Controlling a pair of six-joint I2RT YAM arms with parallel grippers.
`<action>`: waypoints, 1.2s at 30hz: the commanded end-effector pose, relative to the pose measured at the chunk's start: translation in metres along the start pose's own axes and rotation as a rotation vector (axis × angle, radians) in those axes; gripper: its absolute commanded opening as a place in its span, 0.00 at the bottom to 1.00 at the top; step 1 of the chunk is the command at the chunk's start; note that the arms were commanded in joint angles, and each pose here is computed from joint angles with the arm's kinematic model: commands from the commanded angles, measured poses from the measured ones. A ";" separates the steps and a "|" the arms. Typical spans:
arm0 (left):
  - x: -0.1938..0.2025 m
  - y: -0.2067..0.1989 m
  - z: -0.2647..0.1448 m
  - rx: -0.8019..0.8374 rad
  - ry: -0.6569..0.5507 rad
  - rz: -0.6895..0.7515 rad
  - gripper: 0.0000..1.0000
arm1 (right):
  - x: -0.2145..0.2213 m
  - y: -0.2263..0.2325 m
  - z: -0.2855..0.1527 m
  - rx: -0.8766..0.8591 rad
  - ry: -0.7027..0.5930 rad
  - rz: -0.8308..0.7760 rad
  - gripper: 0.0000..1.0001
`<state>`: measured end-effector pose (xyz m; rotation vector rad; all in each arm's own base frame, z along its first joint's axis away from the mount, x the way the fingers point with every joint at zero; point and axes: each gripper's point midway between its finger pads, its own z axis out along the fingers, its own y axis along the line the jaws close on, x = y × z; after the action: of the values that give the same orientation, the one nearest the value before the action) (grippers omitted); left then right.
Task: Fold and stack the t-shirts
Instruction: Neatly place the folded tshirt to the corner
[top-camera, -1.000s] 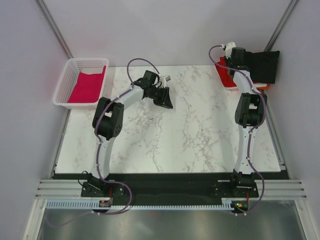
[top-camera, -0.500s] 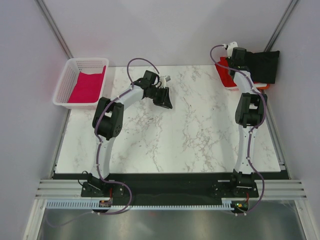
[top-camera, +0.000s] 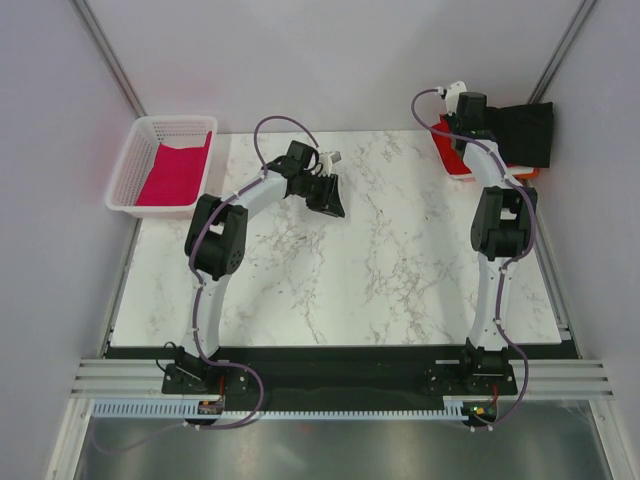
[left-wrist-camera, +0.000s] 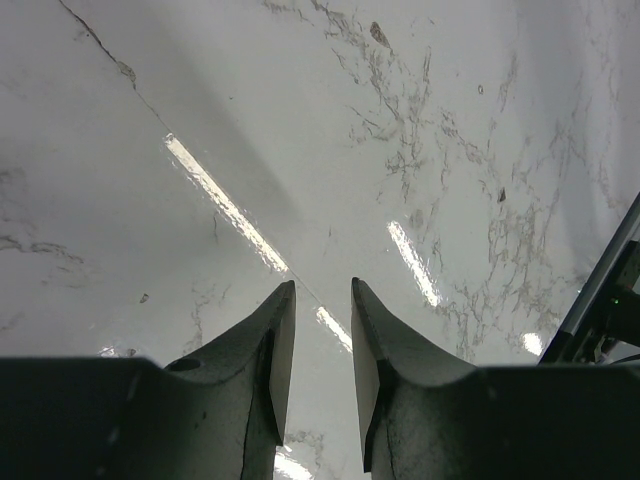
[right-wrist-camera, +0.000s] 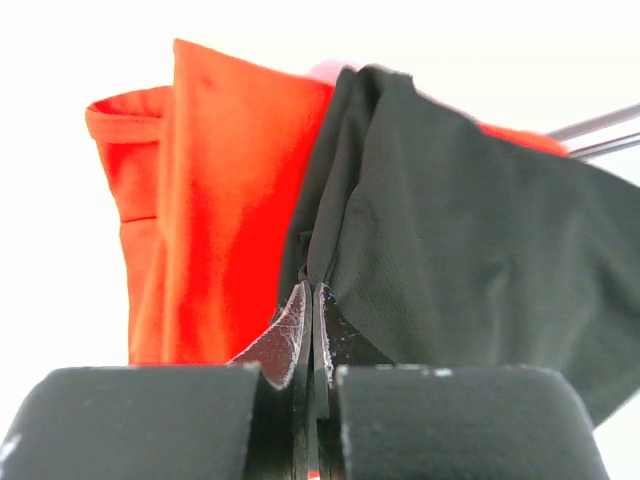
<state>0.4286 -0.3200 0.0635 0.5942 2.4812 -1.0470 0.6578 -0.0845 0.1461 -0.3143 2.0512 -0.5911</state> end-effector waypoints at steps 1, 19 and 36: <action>-0.024 -0.023 -0.017 0.045 -0.063 0.076 0.36 | -0.049 -0.015 -0.036 0.003 -0.105 0.002 0.00; -0.025 -0.023 -0.016 0.047 -0.066 0.074 0.36 | -0.044 0.006 -0.039 0.019 -0.072 -0.018 0.00; -0.069 -0.029 -0.059 -0.058 -0.198 0.155 0.53 | -0.123 0.023 -0.135 -0.134 -0.316 0.031 0.98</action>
<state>0.4322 -0.3166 0.0668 0.5907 2.4726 -1.0247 0.6318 -0.0398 0.1981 -0.3396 1.9664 -0.5820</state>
